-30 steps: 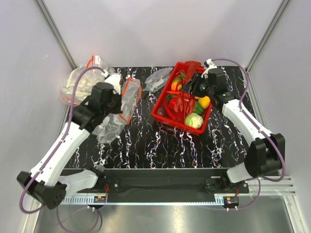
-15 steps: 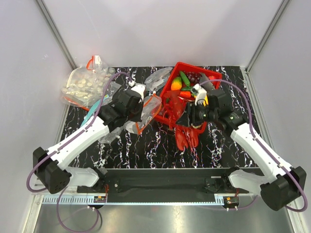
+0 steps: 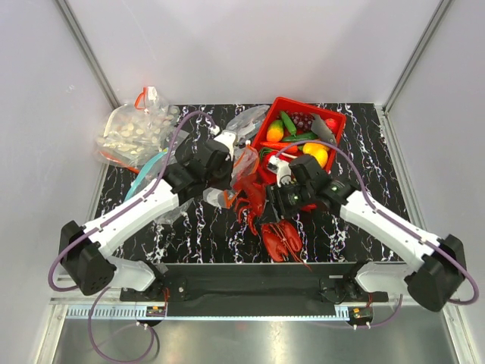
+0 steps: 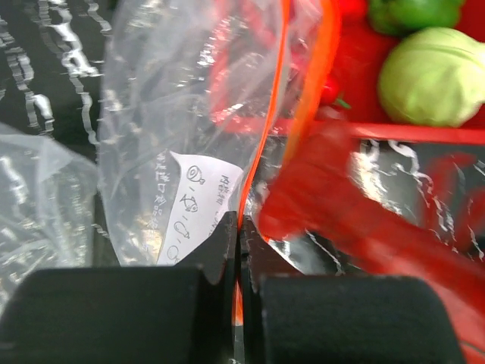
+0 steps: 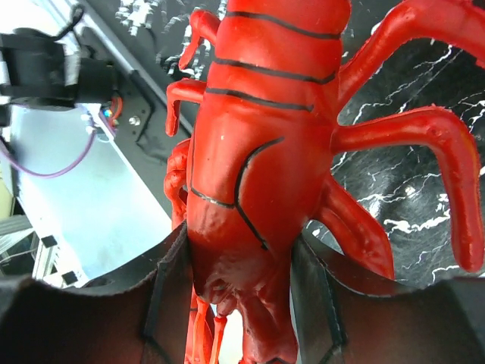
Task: Place the food in the zip-top bag and seal the zipper
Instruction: Pick up the fake lobster from the bin.
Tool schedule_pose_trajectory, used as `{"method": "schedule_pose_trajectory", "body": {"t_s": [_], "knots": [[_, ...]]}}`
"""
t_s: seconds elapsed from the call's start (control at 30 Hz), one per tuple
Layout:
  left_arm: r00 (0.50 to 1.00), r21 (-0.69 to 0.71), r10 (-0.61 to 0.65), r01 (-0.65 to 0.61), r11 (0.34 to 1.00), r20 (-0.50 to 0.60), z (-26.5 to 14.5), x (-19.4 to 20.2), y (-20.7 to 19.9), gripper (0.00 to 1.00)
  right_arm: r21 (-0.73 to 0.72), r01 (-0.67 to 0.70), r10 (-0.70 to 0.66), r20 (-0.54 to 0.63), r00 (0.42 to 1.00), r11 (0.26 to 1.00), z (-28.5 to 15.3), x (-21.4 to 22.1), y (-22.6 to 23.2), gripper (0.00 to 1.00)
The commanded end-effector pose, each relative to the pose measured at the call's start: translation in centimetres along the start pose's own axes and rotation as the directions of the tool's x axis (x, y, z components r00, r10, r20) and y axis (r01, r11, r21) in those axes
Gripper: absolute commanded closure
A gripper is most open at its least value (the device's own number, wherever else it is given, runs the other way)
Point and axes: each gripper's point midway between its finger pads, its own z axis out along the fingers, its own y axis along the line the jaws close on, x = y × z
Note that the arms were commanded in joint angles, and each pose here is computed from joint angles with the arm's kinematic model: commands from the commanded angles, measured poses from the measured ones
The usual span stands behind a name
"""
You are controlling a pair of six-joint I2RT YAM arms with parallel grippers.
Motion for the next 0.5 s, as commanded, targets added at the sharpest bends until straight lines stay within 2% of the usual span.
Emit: {"method": "schedule_pose_trajectory", "body": {"t_s": [0.0, 0.13, 0.3, 0.47], "knots": [[0.998, 0.126, -0.005, -0.003, 0.992, 0.057, -1.8, -2.4, -3.2, 1.0, 0.031, 0.047, -0.048, 0.025, 0.999, 0.998, 0.6, -2.3, 0.2, 0.91], [0.998, 0.201, 0.059, -0.056, 0.978, -0.011, -3.0, -0.3, -5.2, 1.0, 0.034, 0.084, -0.085, 0.052, 0.995, 0.996, 0.6, -4.3, 0.9, 0.92], [0.995, 0.338, 0.074, -0.049, 0.94, -0.06, -4.2, 3.2, -8.0, 1.0, 0.08, 0.121, -0.125, 0.05, 0.991, 0.989, 0.7, -5.1, 0.3, 0.92], [0.991, 0.336, 0.08, -0.041, 0.941, -0.106, -4.5, 4.3, -7.6, 1.0, 0.052, 0.183, -0.186, 0.063, 0.981, 0.982, 0.0, -5.2, 1.5, 0.9]]}}
